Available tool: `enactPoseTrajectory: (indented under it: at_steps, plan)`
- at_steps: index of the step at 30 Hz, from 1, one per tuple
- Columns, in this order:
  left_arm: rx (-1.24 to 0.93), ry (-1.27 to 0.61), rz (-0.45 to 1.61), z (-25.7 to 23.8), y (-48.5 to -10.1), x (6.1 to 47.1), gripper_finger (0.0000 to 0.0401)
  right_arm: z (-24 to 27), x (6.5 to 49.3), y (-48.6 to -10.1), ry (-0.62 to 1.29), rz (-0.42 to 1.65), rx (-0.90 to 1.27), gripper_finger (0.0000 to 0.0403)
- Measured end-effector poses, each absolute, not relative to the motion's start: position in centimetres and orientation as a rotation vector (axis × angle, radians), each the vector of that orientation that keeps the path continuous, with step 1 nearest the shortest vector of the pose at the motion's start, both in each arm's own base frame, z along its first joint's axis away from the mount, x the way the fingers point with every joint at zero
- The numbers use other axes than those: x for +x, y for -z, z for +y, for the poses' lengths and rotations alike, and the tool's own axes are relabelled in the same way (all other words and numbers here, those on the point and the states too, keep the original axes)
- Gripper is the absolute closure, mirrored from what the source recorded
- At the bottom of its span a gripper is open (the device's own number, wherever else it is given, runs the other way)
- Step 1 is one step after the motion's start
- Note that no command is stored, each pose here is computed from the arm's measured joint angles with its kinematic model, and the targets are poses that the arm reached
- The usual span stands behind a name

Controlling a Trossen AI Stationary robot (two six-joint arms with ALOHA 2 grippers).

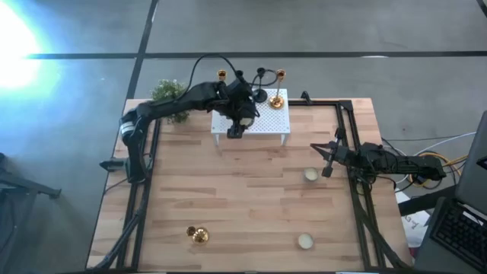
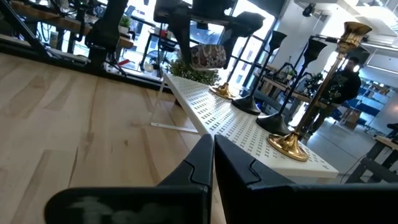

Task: Pick & Place candle stick holders
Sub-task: Put the black scented candle on the shelf

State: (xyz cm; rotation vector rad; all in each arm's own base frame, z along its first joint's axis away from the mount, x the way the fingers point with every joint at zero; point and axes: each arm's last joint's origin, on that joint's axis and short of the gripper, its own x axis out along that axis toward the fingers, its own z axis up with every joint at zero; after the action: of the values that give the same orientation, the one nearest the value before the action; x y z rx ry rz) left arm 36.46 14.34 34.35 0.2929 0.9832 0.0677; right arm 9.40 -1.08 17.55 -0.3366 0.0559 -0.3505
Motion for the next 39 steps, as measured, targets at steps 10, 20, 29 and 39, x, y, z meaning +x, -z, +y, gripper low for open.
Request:
enactPoseTrajectory:
  at_steps: [10, 20, 29, 39]
  plan:
    - [0.268, -0.054, 1.089, 16.8, -33.9, 38.1, 0.0098, -1.1, 9.4, -17.6, 0.350, 0.055, -0.337, 0.0394]
    - [0.240, -0.053, 1.149, 19.2, -33.5, 39.8, 0.0098, -1.1, 9.4, -17.6, 0.351, 0.056, -0.337, 0.0394]
    - [0.209, -0.064, 1.180, 20.1, -32.3, 40.1, 0.0097, -1.1, 9.4, -17.6, 0.350, 0.055, -0.336, 0.0394]
    - [0.234, -0.049, 1.180, 20.1, -32.3, 40.1, 0.0097, -1.1, 9.4, -17.6, 0.351, 0.056, -0.336, 0.0394]
